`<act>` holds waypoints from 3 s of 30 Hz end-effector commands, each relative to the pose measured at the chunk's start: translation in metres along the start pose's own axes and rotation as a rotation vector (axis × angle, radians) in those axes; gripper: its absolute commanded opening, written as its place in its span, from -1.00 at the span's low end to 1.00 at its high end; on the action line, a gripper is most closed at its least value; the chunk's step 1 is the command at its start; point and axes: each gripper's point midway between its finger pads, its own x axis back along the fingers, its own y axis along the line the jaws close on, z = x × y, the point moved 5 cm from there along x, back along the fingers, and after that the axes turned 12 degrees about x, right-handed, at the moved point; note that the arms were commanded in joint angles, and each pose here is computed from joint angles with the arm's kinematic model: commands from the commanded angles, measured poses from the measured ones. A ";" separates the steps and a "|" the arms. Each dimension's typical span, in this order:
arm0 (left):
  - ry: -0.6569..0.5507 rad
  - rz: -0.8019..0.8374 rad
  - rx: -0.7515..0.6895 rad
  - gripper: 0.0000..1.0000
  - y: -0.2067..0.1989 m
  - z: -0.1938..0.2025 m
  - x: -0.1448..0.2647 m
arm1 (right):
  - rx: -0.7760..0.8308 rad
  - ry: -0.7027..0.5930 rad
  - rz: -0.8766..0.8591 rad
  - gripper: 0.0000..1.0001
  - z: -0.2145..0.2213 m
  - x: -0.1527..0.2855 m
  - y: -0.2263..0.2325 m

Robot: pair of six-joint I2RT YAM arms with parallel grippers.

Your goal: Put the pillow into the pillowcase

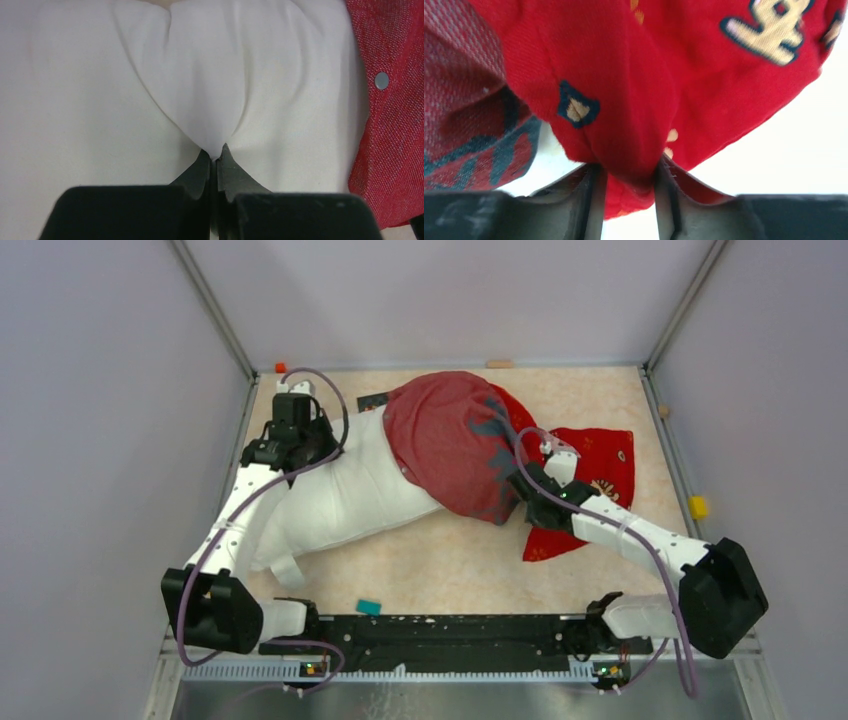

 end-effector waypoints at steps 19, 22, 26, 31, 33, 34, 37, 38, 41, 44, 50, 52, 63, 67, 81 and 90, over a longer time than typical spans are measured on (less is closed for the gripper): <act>0.100 0.181 -0.195 -1.00 -0.017 0.031 0.017 | -0.195 -0.544 0.331 -1.00 -0.353 0.089 -0.120; 0.116 0.204 -0.211 -1.00 -0.022 0.034 0.014 | -0.214 -0.514 0.300 -1.00 -0.387 0.028 -0.134; 0.136 0.232 -0.195 -1.00 -0.031 0.034 0.009 | -0.183 -0.457 0.245 -0.18 -0.397 -0.054 -0.124; 0.134 0.206 -0.140 -1.00 -0.034 0.030 -0.001 | -0.189 -0.423 0.202 0.34 -0.387 -0.044 -0.122; 0.117 0.187 -0.125 -1.00 -0.034 0.026 -0.004 | -0.211 -0.434 0.155 0.36 -0.381 -0.014 -0.121; 0.107 0.170 -0.114 -1.00 -0.033 0.024 -0.007 | -0.217 -0.444 0.124 0.36 -0.376 0.005 -0.118; 0.081 0.108 -0.083 -1.00 -0.029 0.018 -0.013 | -0.168 -0.461 0.045 0.38 -0.348 0.055 -0.086; 0.076 0.094 -0.077 -1.00 -0.028 0.016 -0.015 | -0.145 -0.461 0.021 0.39 -0.335 0.067 -0.073; 0.059 0.076 -0.065 -1.00 -0.027 0.013 -0.017 | -0.074 -0.453 -0.036 0.39 -0.287 0.098 -0.037; 0.050 0.081 -0.054 -1.00 -0.028 0.010 -0.017 | -0.036 -0.457 -0.145 0.38 -0.235 0.123 -0.005; 0.050 0.066 -0.050 -1.00 -0.025 0.010 -0.018 | 0.141 -0.427 -0.258 0.37 -0.122 0.140 0.071; 0.048 0.055 -0.051 -1.00 -0.022 0.011 -0.019 | 0.172 -0.403 -0.281 0.37 -0.093 0.131 0.089; 0.059 0.033 -0.049 -1.00 -0.015 0.018 -0.020 | 0.242 -0.429 -0.236 0.45 -0.062 0.087 0.144; 0.060 0.029 -0.051 -1.00 -0.013 0.019 -0.021 | 0.254 -0.438 -0.162 0.45 -0.067 0.077 0.147; 0.081 0.081 -0.101 -1.00 -0.031 0.037 -0.021 | 0.339 -0.638 -0.402 -1.00 -0.156 0.234 0.153; 0.013 0.160 -0.138 -1.00 -0.080 0.032 0.016 | 0.297 -0.438 -0.668 -1.00 -0.185 0.173 0.158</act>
